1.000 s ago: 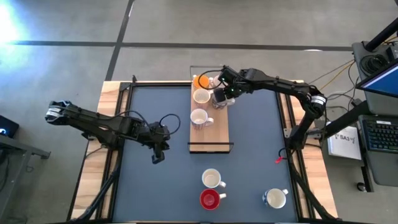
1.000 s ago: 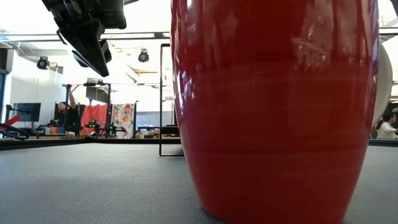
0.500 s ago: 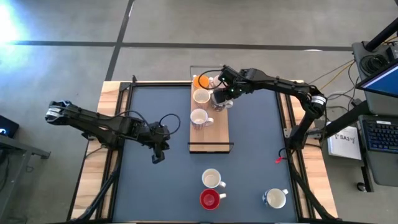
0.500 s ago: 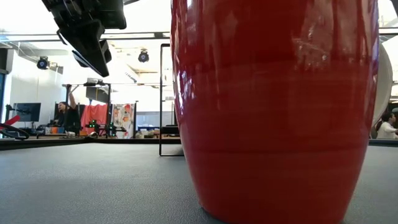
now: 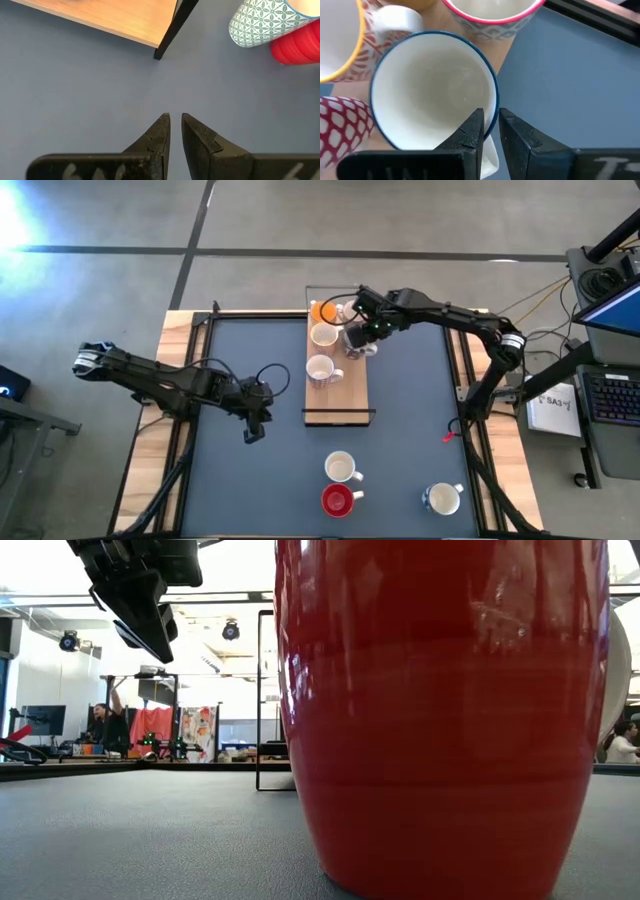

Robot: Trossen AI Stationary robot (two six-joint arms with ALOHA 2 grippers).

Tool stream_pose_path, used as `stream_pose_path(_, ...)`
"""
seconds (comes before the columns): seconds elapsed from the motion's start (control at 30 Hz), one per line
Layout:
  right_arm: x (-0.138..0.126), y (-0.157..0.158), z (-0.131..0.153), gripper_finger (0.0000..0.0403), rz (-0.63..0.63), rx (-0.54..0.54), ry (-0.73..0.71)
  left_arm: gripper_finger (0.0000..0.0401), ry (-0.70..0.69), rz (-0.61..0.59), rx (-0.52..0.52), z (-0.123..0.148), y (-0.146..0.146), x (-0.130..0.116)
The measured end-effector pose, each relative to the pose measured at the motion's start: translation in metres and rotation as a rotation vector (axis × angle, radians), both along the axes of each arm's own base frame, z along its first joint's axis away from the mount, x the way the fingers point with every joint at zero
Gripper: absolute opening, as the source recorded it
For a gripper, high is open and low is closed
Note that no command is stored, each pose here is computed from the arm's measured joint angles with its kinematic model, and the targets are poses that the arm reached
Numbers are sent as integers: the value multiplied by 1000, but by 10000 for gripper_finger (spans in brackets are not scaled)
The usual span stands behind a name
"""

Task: Place coffee mugs
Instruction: Put the top blue mug on the shelf, then put the blue mug on the shelf

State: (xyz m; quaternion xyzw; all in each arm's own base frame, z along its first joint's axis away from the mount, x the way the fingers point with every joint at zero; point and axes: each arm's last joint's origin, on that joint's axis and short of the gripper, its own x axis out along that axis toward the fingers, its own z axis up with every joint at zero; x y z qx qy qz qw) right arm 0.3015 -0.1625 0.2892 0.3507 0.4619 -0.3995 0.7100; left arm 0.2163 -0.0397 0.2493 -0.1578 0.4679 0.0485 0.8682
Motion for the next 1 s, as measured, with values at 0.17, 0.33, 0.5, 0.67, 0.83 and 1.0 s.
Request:
stream_pose_path(0.17, 1, 1, 7, 49, 5, -14, -25, 29, 0, 0, 0, 0, 0, 0)
stream_pose_path(0.33, 2, 1, 7, 50, 4, -15, -27, 29, 0, -5, 3, 0, 0, 0)
stream_pose_path(0.5, 3, 2, 4, 50, 9, -11, -20, 29, 0, -14, 4, 0, -2, 0)
stream_pose_path(0.67, 3, 3, 4, 50, 12, -8, -11, 29, 2, -15, 1, -1, -3, -1)
stream_pose_path(0.83, -4, 7, 10, 50, 16, 9, -2, 29, 4, -23, 0, -1, -5, -1)
stream_pose_path(1.0, -4, 17, 18, 50, 37, 3, -39, 29, 1, -26, -2, -1, -5, -2)
